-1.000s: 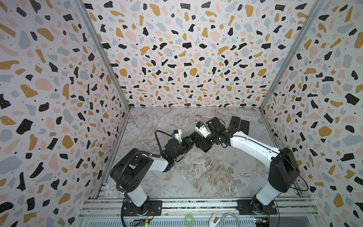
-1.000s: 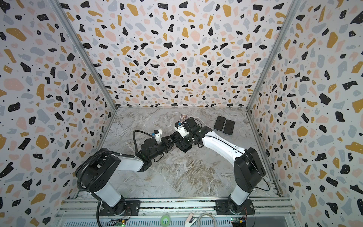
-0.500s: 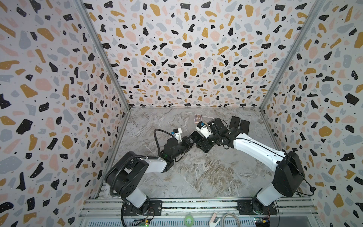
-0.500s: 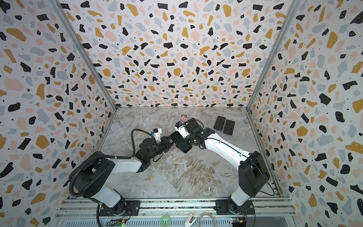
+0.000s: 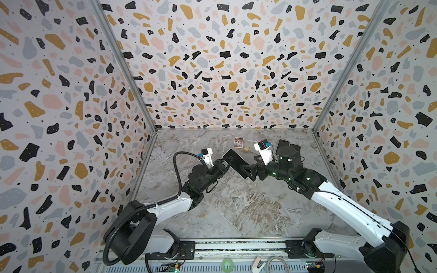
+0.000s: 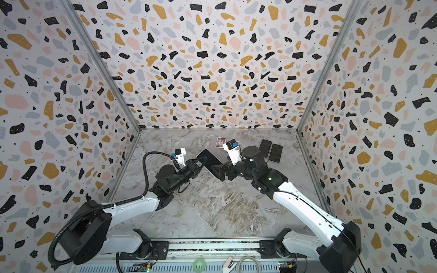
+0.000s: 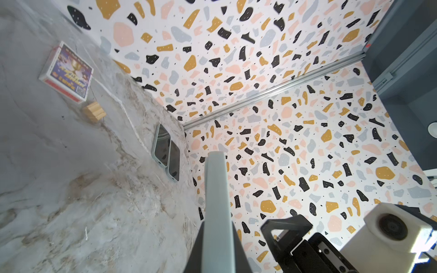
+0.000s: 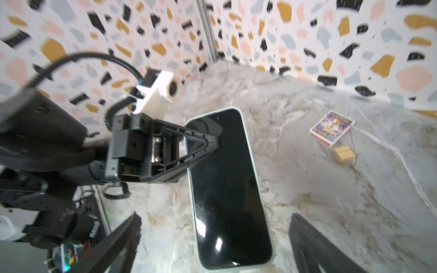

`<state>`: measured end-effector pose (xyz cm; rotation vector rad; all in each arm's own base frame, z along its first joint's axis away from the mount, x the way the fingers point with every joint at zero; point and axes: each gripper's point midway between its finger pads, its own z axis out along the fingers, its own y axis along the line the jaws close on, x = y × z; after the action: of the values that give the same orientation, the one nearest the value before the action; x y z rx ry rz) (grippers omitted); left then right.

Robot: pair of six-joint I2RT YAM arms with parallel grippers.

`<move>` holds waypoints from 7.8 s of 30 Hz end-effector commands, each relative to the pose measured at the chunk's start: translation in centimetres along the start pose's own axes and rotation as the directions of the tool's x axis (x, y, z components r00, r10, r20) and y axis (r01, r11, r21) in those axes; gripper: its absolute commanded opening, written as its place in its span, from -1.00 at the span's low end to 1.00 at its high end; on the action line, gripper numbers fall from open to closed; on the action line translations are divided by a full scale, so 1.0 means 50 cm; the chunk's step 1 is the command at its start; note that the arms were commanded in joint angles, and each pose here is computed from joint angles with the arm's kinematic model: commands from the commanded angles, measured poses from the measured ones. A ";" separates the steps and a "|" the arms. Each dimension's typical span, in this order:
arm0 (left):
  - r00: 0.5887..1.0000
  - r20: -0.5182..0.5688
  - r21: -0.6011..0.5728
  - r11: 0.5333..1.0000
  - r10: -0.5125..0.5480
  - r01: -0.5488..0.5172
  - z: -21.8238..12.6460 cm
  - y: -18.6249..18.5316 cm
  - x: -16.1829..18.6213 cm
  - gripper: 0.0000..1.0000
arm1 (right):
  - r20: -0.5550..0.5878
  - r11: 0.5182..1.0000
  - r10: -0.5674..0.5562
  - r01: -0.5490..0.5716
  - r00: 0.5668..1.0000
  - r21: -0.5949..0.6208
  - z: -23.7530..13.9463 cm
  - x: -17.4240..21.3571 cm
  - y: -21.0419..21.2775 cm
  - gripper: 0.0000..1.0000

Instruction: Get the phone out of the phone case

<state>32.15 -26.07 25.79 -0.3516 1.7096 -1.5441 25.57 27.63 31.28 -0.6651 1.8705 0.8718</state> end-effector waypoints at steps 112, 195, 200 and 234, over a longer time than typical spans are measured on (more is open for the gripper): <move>0.942 0.289 0.524 0.852 -0.172 -0.005 -0.236 -0.290 -0.087 -1.00 | 0.338 0.695 0.455 -0.092 0.824 -0.713 -0.083 -0.067 0.247 -0.61; 0.948 0.249 0.499 0.865 -0.198 0.049 -0.230 -0.293 -0.083 -1.00 | 0.351 0.726 0.386 -0.047 0.853 -0.686 -0.059 -0.027 0.239 -0.35; 0.951 0.244 0.498 0.866 -0.191 0.047 -0.231 -0.292 -0.079 -1.00 | 0.356 0.730 0.385 -0.045 0.851 -0.682 -0.059 -0.029 0.234 -0.47; 0.965 0.122 0.425 0.890 -0.234 0.162 -0.193 -0.308 -0.062 -1.00 | 0.380 0.853 0.132 0.090 0.915 -0.514 -0.008 -0.005 0.209 -0.94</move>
<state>24.58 -20.21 37.52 -0.5143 1.2657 -1.8111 16.93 33.49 34.36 -0.6923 1.2595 1.5210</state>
